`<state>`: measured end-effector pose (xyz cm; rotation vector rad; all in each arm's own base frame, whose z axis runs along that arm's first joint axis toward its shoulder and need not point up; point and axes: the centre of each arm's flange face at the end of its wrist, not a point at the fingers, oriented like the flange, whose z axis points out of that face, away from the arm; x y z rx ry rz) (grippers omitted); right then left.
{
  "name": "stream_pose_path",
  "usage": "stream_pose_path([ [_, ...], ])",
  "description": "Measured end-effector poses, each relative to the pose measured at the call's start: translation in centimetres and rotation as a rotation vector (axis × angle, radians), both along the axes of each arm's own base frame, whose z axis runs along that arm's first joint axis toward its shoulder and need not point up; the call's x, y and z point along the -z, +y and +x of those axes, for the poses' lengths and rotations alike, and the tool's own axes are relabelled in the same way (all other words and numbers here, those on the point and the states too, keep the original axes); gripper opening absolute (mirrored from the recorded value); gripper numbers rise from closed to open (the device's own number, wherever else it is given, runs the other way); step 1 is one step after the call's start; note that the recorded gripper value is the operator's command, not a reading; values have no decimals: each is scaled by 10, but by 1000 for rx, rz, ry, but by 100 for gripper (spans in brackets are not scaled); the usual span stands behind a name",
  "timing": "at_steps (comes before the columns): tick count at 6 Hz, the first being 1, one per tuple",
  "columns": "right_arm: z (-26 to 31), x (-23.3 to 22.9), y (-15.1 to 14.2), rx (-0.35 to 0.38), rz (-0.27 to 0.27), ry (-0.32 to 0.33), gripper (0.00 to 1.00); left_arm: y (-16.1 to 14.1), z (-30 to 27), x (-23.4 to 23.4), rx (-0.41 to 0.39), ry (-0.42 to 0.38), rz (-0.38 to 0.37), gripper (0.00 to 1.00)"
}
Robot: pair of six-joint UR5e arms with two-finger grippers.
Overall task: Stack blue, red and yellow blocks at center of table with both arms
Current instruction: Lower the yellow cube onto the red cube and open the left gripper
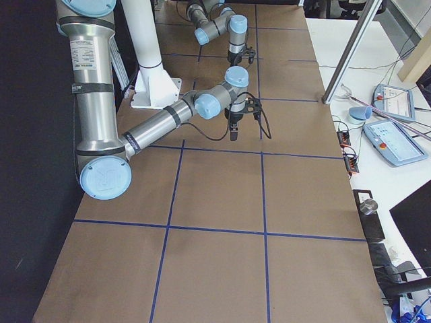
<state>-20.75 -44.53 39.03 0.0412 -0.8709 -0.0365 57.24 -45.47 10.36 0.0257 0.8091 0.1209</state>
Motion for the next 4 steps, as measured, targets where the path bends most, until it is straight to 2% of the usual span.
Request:
stream_pose_path([
  [4, 0, 2, 0, 0, 3, -3, 100, -3, -1, 0, 13, -8, 25, 5],
])
